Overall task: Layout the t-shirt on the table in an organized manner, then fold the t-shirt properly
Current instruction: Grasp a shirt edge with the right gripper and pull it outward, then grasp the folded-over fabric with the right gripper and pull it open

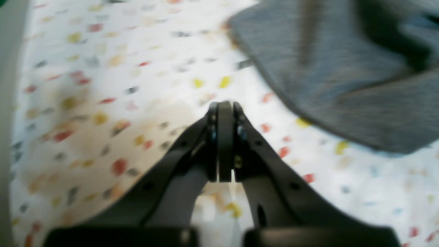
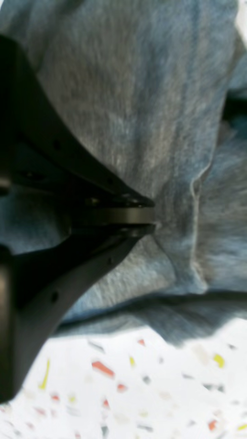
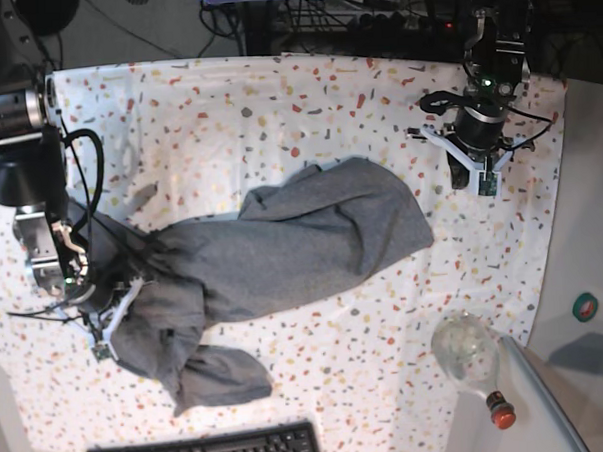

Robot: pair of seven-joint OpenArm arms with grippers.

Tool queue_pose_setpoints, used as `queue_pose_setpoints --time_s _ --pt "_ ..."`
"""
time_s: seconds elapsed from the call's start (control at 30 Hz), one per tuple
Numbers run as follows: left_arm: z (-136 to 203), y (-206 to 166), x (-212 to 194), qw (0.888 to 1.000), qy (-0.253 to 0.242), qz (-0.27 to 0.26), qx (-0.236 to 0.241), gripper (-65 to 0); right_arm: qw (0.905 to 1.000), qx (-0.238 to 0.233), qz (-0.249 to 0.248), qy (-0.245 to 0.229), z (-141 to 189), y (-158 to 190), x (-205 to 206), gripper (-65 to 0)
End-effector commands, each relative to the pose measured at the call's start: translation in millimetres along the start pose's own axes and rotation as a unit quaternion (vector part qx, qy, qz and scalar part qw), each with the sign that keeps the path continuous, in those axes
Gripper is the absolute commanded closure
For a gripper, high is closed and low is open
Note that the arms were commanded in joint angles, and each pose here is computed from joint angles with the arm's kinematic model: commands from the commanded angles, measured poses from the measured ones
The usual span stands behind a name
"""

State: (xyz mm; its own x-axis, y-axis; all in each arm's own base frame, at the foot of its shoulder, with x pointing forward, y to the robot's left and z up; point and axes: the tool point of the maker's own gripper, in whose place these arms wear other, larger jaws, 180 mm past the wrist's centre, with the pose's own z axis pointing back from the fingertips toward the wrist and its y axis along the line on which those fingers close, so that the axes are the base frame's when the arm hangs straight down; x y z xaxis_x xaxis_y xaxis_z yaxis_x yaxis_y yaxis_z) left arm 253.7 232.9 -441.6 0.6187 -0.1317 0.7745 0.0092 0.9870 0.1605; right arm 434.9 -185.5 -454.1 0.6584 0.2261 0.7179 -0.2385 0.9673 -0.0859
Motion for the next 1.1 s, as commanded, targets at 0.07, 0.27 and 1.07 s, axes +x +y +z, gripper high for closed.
queue_pose_setpoints --time_s 0.07,0.27,1.07 --pt "2.2 19.0 8.0 1.0 -0.015 0.002 0.023 0.0 0.9974 -0.002 0.024 -0.068 24.3 5.7 34.9 0.0" --pt "11.0 50.6 2.3 0.998 -0.011 0.019 0.06 0.0 0.996 -0.039 0.005 -0.08 100.9 -0.7 12.7 0.0" --pt "-1.3 48.6 37.4 0.996 -0.051 0.034 0.062 -39.7 0.9769 -0.093 -0.036 0.189 216.8 -13.5 -209.5 0.0"
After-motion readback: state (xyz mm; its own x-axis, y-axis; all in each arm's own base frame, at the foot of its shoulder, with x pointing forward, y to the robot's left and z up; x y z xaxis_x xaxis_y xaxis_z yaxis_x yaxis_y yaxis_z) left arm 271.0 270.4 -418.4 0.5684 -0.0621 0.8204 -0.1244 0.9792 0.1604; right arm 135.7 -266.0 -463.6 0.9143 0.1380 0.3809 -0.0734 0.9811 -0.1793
